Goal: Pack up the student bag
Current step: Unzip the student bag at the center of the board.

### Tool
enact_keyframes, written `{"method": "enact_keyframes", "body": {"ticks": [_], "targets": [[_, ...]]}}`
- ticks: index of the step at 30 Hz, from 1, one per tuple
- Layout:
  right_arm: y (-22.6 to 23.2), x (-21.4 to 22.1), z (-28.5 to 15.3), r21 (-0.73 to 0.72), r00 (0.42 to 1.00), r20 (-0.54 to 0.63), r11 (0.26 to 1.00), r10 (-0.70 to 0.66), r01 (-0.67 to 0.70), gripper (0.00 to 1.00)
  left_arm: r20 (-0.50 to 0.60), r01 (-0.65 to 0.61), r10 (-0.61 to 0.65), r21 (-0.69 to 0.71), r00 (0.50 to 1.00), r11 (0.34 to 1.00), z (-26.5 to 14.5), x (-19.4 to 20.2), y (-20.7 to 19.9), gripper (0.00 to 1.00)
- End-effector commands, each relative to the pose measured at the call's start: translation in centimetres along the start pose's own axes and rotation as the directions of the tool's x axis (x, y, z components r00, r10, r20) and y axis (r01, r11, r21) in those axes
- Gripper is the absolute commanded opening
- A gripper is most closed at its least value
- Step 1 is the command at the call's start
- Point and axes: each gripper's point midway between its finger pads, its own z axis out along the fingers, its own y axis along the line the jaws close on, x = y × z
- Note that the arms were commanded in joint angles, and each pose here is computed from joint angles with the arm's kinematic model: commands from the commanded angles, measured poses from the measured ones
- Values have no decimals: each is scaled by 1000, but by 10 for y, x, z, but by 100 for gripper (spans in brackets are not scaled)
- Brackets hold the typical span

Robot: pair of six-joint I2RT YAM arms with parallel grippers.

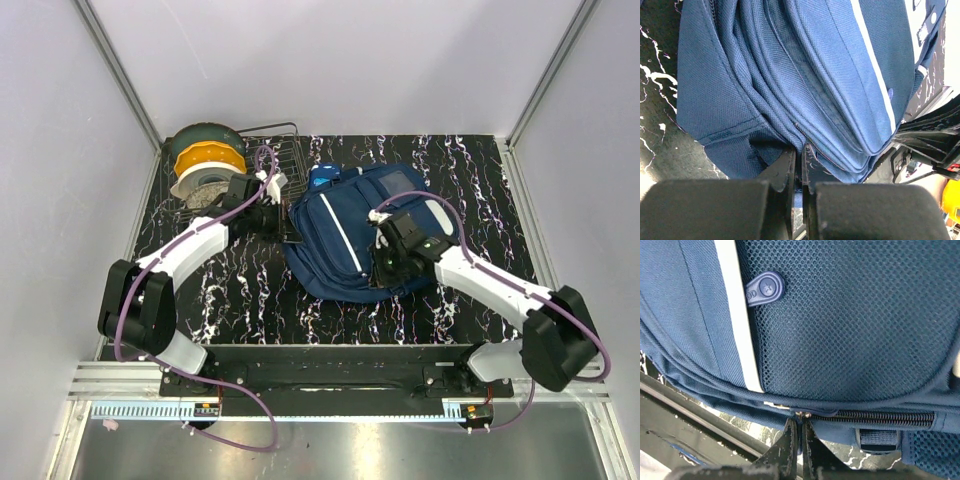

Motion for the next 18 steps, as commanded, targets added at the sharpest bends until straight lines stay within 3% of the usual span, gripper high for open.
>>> {"method": "enact_keyframes", "body": {"ticks": [1, 11, 18], "targets": [[29, -7, -1, -95, 999, -20, 995, -42, 40, 0, 127, -82, 68, 106, 990, 991, -11, -30, -38, 0], [118, -53, -19, -447, 985, 159, 895, 62, 16, 0, 158, -66, 41, 160, 987, 985, -8, -23, -57, 0], [138, -59, -10, -459, 969, 188, 886, 162, -59, 0, 172, -50, 19, 176, 985, 983, -11, -16, -62, 0]]}}
